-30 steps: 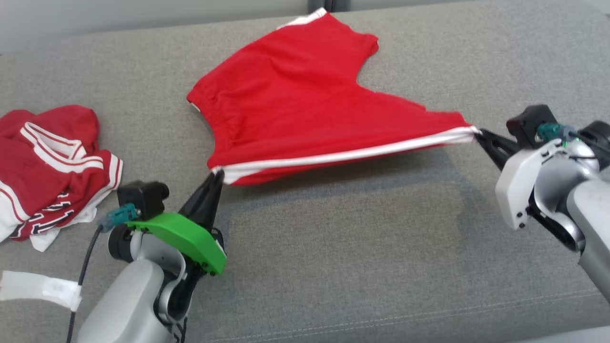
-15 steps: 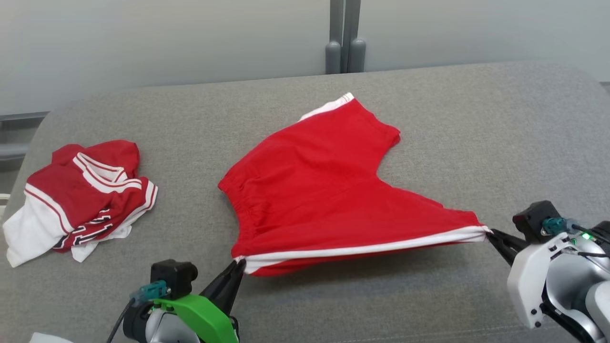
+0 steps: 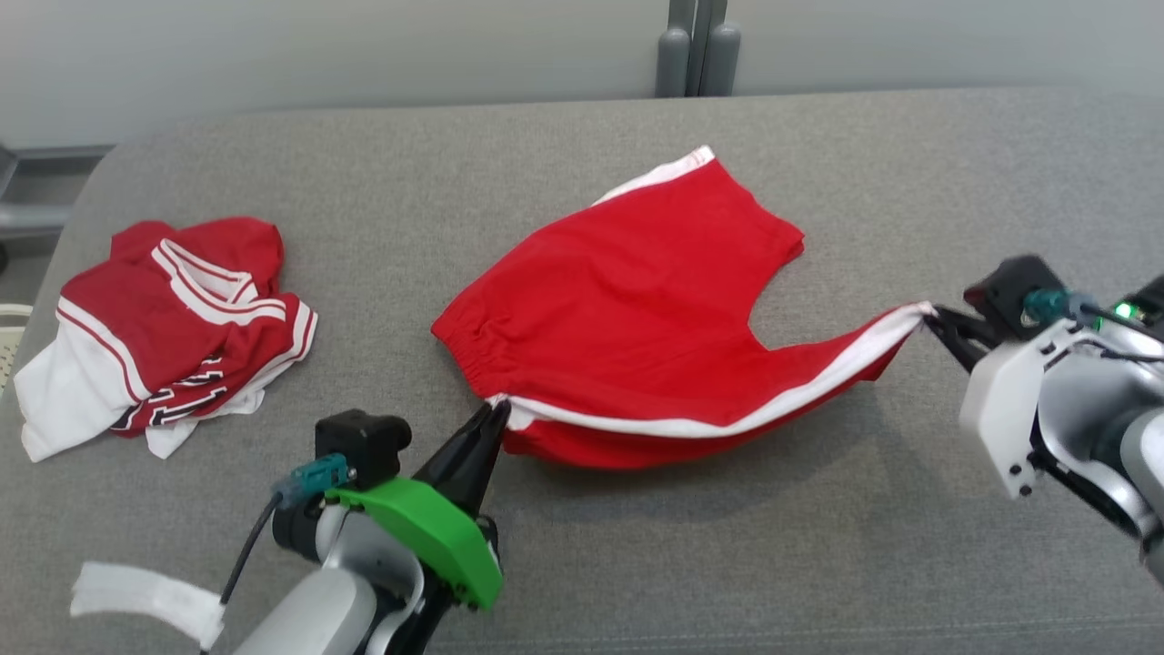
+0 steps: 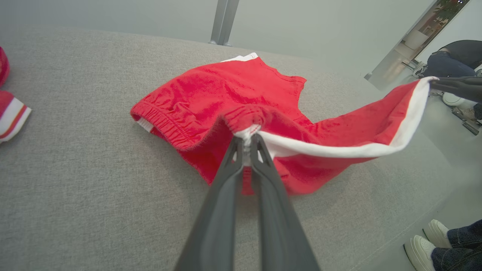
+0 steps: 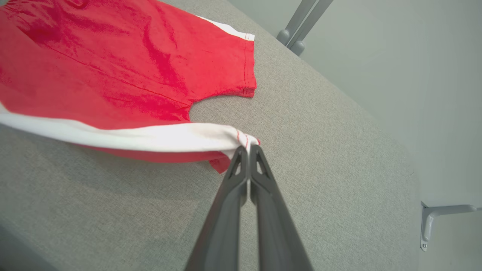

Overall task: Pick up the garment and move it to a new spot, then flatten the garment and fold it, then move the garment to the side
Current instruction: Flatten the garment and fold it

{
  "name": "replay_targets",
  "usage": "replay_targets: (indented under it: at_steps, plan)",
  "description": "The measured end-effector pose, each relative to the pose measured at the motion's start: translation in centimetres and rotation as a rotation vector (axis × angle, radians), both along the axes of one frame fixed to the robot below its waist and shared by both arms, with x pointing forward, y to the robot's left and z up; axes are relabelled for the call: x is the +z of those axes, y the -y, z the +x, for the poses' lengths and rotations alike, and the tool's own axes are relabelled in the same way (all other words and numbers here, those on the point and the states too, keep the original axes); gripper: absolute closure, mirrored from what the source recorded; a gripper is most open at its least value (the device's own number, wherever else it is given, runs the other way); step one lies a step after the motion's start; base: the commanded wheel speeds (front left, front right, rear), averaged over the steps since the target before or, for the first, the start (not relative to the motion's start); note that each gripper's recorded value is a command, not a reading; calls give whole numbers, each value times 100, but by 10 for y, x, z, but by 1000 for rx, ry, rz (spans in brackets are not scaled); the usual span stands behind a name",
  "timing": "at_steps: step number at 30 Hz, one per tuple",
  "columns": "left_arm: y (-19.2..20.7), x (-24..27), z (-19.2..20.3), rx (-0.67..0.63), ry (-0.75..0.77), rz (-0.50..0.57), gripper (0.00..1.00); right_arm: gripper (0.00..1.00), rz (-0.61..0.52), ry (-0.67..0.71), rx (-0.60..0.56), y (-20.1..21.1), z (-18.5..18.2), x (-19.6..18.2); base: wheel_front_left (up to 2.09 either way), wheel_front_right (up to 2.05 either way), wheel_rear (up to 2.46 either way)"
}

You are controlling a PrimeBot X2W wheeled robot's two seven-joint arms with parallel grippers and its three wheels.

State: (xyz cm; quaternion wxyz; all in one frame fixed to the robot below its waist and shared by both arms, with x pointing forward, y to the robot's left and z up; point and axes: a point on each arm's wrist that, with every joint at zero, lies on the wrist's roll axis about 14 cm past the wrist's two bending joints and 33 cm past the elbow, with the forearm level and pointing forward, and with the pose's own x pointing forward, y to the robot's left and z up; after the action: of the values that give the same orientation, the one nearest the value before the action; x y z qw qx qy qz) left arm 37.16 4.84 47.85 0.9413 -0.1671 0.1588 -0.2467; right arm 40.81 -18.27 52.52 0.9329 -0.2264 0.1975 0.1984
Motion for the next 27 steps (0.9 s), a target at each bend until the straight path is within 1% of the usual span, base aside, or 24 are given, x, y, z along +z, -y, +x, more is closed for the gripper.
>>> replay_targets:
  at_steps: [5,12,19,25,27]
  plan:
    - [4,14,36,15,57,-18,100,100,-70,2,29,-1,47,8,0,0,0]
    - [-4,15,79,74,75,-38,100,100,-152,-24,75,-10,106,3,0,0,0]
    - [-20,4,114,141,60,-32,100,100,-221,-77,138,-32,148,-17,0,0,0]
    - [-38,-9,134,208,25,-9,100,100,-248,-64,174,-49,182,-22,0,0,0]
    - [-45,-14,140,231,7,5,100,100,-246,-59,197,-62,194,-23,0,0,0]
